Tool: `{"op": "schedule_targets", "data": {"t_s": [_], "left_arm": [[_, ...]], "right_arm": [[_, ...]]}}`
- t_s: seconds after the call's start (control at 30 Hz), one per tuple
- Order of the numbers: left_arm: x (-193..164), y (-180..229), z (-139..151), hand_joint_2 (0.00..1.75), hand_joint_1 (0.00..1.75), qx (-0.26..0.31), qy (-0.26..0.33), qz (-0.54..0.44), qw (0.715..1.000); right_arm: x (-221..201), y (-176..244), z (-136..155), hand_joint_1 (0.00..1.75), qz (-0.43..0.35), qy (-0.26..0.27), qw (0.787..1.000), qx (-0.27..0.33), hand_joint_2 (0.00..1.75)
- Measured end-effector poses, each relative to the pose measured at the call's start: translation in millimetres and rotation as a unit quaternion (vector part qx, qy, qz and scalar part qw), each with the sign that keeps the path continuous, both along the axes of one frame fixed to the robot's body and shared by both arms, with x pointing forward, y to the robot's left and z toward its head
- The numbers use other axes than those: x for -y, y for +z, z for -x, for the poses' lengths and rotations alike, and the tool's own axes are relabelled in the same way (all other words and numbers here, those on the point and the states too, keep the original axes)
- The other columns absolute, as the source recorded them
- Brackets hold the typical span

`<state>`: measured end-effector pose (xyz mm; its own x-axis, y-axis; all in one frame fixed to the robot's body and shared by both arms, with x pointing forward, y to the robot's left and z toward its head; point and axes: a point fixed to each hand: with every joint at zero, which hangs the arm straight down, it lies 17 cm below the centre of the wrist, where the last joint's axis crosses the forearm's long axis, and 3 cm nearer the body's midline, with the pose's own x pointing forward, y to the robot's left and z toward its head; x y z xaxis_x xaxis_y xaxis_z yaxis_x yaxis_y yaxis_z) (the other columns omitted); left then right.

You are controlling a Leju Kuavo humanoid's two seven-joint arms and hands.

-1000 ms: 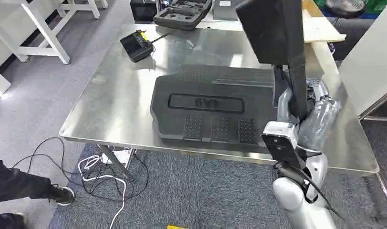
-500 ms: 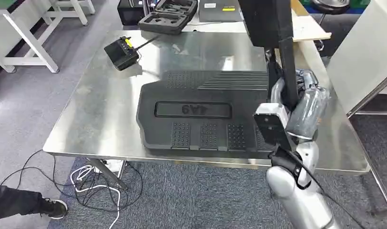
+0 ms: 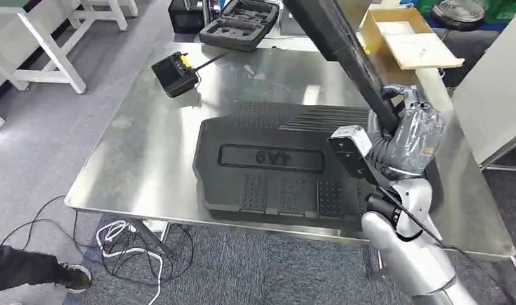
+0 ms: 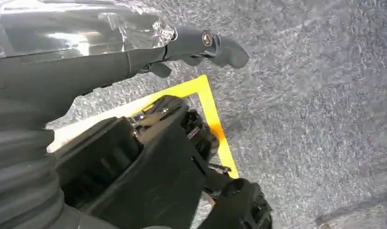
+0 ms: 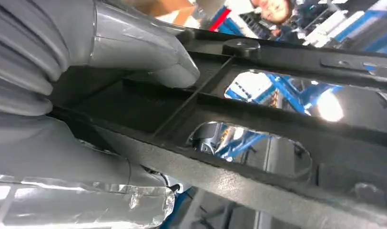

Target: Take the parts from the cabinet and place them on the table.

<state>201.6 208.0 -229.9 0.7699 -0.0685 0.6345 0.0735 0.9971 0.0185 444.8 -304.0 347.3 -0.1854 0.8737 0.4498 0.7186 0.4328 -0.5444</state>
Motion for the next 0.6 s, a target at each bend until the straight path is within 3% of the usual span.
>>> {"op": "schedule_targets", "data": {"t_s": [0.6], "left_arm": [[-0.1, -0.3, 2.2, 1.75, 0.0, -0.001, 0.001, -0.001, 1.0]], "right_arm": [[0.3, -3.6, -9.9, 1.75, 0.025, -0.01, 1.0, -0.015, 1.75]]}}
